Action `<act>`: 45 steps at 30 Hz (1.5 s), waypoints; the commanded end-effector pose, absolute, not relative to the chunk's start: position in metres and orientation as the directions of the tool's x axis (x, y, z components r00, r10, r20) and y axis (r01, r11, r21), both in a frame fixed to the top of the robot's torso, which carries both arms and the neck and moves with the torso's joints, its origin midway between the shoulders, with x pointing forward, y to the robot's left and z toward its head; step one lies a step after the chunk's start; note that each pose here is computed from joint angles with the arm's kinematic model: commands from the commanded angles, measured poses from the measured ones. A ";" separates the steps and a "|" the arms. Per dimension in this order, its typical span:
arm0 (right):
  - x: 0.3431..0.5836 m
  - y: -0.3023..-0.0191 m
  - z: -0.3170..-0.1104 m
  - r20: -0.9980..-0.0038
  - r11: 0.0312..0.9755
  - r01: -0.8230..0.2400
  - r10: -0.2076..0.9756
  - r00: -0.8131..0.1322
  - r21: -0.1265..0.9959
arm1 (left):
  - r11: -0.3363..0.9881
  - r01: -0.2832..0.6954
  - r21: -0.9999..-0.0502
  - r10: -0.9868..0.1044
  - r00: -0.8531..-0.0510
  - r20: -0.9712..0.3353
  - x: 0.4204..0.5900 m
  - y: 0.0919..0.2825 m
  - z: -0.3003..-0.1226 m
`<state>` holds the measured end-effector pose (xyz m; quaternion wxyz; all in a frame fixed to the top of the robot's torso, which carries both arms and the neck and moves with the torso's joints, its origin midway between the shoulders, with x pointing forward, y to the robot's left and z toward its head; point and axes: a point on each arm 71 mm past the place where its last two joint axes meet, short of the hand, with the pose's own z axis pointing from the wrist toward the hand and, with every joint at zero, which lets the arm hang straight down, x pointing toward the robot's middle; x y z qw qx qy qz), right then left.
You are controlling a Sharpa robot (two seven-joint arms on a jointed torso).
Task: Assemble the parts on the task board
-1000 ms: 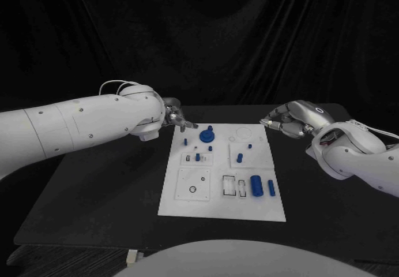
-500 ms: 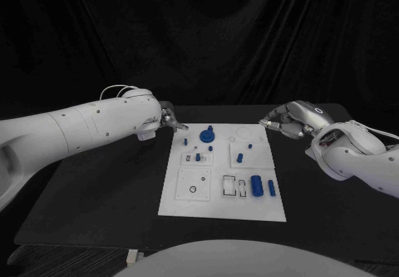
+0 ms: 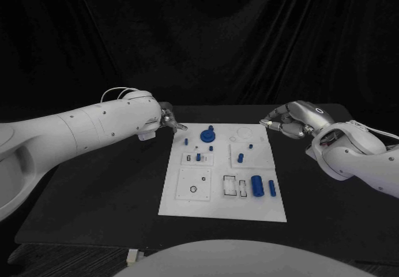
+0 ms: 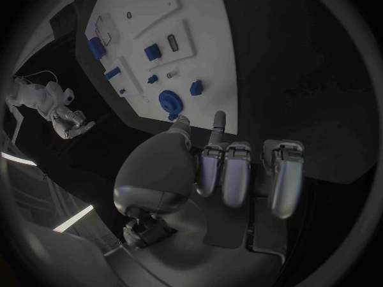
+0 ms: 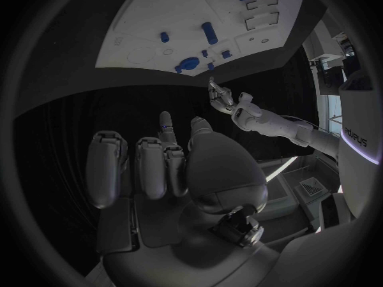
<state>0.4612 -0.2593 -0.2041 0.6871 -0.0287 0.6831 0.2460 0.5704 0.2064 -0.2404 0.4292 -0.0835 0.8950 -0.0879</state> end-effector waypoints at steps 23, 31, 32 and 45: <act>0.461 -0.261 -0.206 -0.953 0.879 -0.373 0.297 -0.056 0.296 | 0.968 0.000 -0.251 -0.180 -0.697 -0.694 0.567 0.189 -0.256; 0.460 -0.261 -0.206 -0.953 0.880 -0.372 0.296 -0.057 0.296 | 0.970 0.001 -0.242 -0.170 -0.710 -0.683 0.566 0.184 -0.259; 0.460 -0.262 -0.206 -0.953 0.880 -0.372 0.296 -0.058 0.296 | 0.971 0.000 -0.240 -0.169 -0.712 -0.682 0.566 0.184 -0.260; 0.460 -0.262 -0.207 -0.953 0.880 -0.372 0.296 -0.059 0.296 | 0.975 0.000 -0.220 -0.149 -0.737 -0.659 0.564 0.178 -0.266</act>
